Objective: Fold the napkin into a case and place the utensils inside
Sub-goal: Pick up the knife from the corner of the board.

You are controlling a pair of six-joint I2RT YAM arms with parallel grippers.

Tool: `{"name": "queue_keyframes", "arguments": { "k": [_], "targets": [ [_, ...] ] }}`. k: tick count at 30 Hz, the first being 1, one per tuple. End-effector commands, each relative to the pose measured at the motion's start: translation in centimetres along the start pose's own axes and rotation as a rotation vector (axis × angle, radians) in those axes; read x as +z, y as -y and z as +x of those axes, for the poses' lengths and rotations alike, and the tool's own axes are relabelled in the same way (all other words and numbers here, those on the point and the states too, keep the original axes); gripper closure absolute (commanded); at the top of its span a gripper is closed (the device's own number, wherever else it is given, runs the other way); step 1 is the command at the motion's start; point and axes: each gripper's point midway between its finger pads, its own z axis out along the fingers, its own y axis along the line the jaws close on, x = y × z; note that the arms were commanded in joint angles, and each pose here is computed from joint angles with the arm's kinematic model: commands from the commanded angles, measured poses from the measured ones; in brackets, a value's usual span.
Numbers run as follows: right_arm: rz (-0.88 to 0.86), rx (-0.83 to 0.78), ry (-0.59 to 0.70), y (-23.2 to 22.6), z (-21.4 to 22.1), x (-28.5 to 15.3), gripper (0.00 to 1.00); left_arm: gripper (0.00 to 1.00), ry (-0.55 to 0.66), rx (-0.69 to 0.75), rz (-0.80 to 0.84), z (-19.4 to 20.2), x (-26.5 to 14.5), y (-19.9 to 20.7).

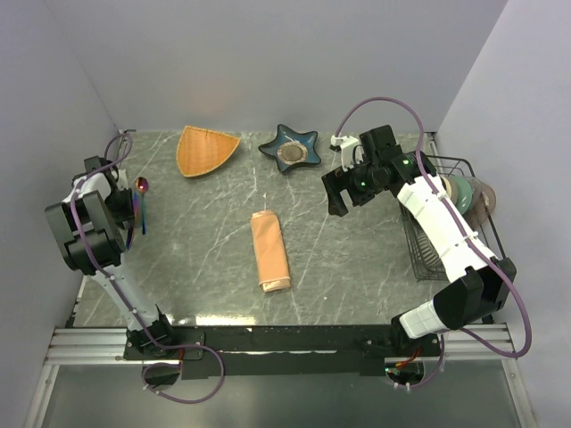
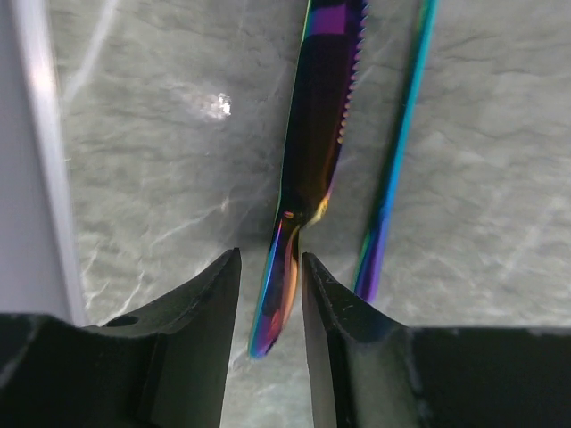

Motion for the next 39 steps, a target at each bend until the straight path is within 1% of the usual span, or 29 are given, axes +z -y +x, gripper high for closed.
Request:
{"name": "queue_keyframes", "arguments": {
  "k": [1, 3, 5, 8, 10, 11, 16, 24, 25, 27, 28, 29, 30, 32, 33, 35, 36, 38, 39],
  "targets": [
    [-0.001, -0.003, 0.03, -0.2, -0.4, -1.0, 0.0, 0.62, -0.021, 0.013, -0.005, -0.2, 1.7, -0.6],
    [0.0, -0.003, 0.03, -0.1, -0.4, -1.0, 0.0, 0.69, -0.035, 0.013, 0.011, 0.0, 2.1, -0.4],
    [-0.002, -0.004, 0.027, -0.1, -0.4, -0.9, 0.0, 0.73, -0.057, 0.013, 0.027, 0.4, 2.7, 0.0],
    [-0.011, -0.005, 0.024, -0.3, -0.4, -0.8, 0.0, 0.71, -0.089, 0.005, 0.031, 1.0, 3.3, 0.1],
    [-0.014, -0.006, 0.022, -0.3, -0.4, -0.8, 0.0, 0.69, -0.116, 0.005, 0.032, 1.6, 3.9, 0.2],
    [-0.017, -0.006, 0.022, -0.3, -0.5, -0.7, 0.0, 0.66, -0.121, 0.005, 0.029, 1.7, 4.0, 0.1],
    [-0.032, -0.009, 0.021, -0.5, -0.6, -0.6, 0.0, 0.63, -0.144, -0.009, 0.05, 2.0, 4.9, 0.5],
    [-0.037, -0.01, 0.018, -0.5, -0.9, -0.3, 0.0, 0.69, -0.151, -0.011, 0.079, 1.0, 5.7, 1.2],
    [-0.037, -0.012, 0.02, -0.5, -1.0, -0.3, 0.0, 0.73, -0.153, -0.012, 0.087, 1.0, 5.7, 1.4],
    [-0.035, -0.011, 0.021, -0.4, -1.0, -0.4, 0.0, 0.86, -0.153, -0.019, 0.098, 1.2, 5.3, 1.6],
    [-0.034, -0.012, 0.024, -0.4, -1.1, -0.4, 0.0, 0.99, -0.147, -0.021, 0.1, 1.2, 5.1, 1.8],
    [-0.033, -0.009, 0.024, -0.4, -1.0, -0.4, 0.0, 0.99, -0.147, -0.023, 0.108, 1.5, 4.8, 2.0],
    [-0.037, -0.011, 0.027, -0.5, -1.1, -0.4, 0.0, 0.99, -0.104, -0.02, 0.101, 0.7, 3.9, 2.0],
    [-0.042, -0.011, 0.043, -0.7, -1.2, -0.8, 0.0, 0.99, -0.082, -0.016, 0.092, 0.8, 3.1, 2.3],
    [-0.049, -0.014, 0.065, -0.9, -1.6, -0.9, 0.0, 0.99, -0.038, -0.019, 0.089, 0.0, 1.8, 2.3],
    [-0.059, -0.011, 0.087, -1.3, -1.8, -1.3, 0.0, 0.99, -0.008, -0.029, 0.087, -0.3, 0.8, 2.7],
    [-0.063, -0.011, 0.095, -1.4, -1.9, -1.4, 0.0, 0.99, 0.034, -0.028, 0.082, -0.9, -0.6, 2.8],
    [-0.075, -0.007, 0.107, -1.6, -2.2, -1.5, 0.0, 0.99, 0.067, -0.027, 0.082, -1.0, -1.7, 3.4],
    [-0.075, -0.009, 0.124, -1.6, -2.6, -1.5, 0.0, 0.99, 0.106, -0.023, 0.075, -1.5, -3.1, 3.6]
  ]
}}
